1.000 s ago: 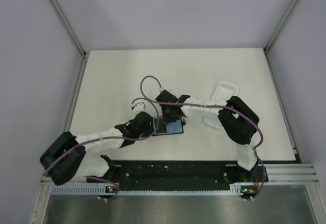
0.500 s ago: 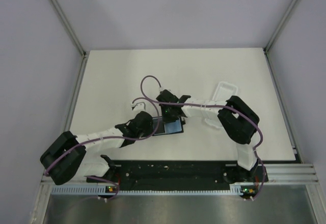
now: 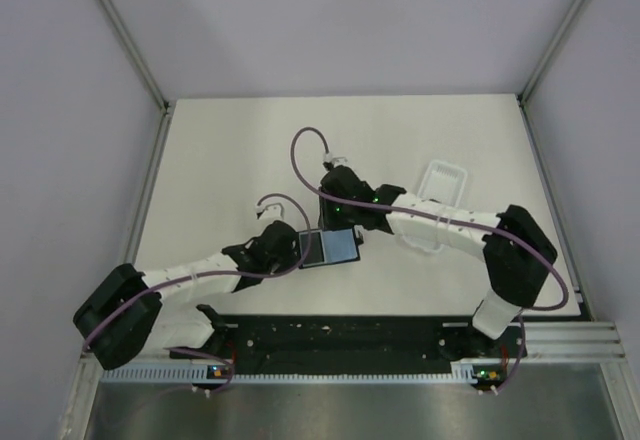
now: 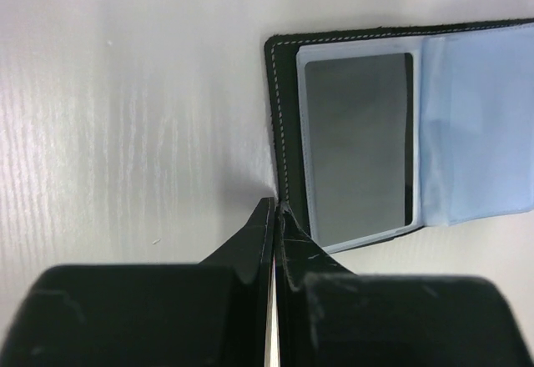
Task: Put the credit cards into the card holder
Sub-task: Insert the credit card into the card holder.
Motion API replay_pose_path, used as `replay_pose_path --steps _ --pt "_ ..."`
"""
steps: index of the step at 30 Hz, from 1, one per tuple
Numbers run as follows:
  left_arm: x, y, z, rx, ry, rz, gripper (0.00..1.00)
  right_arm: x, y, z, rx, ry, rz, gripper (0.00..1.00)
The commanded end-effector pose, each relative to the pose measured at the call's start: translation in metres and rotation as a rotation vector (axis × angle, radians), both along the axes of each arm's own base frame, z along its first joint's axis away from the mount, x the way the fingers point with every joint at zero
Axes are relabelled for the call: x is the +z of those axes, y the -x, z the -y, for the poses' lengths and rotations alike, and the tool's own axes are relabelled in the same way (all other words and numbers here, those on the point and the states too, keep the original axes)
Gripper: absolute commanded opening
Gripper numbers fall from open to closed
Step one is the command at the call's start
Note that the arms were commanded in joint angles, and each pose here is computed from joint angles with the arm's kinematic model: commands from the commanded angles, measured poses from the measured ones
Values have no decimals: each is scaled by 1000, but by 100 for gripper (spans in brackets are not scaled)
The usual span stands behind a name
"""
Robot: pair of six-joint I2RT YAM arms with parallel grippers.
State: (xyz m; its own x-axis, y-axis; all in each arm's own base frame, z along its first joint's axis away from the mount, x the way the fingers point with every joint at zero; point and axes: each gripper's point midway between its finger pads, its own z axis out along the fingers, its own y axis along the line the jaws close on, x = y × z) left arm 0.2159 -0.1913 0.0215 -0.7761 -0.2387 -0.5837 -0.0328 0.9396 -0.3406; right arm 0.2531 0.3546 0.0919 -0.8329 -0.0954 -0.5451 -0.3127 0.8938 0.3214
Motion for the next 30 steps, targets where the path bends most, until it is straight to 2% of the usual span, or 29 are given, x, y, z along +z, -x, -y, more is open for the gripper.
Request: replay_pose_path --steps 1,4,5,6,10,16,18,19,20,24,25,27,30 --pt "-2 14 -12 -7 -30 -29 0 54 -15 18 -73 -50 157 34" --pt "11 12 -13 -8 -29 -2 3 62 -27 55 -170 -18 214 46" --pt "16 10 -14 -5 -31 13 7 63 -31 66 -199 -24 212 54" --pt "22 7 -17 4 -37 33 16 59 -36 81 -230 -29 197 55" --pt "51 -6 -20 18 -37 117 43 57 -45 123 -264 -32 204 57" --pt "80 -19 -26 30 -48 191 65 58 -41 157 -282 55 240 54" --pt "84 -22 -33 54 -60 196 80 57 -36 155 -260 29 215 53" --pt "87 -24 -36 67 -59 201 94 57 -33 151 -240 9 206 52" --pt "89 -26 -39 74 -60 208 99 58 -30 143 -211 -25 195 50" --pt "96 -30 -43 75 -34 232 98 61 -13 99 -41 -229 142 40" --pt "97 -30 -43 69 -30 236 94 63 -9 89 -8 -287 131 36" --pt "96 -28 -42 57 -23 235 81 61 0 73 36 -370 94 29" --pt "94 -27 -40 43 -19 231 57 50 2 63 48 -374 59 23"
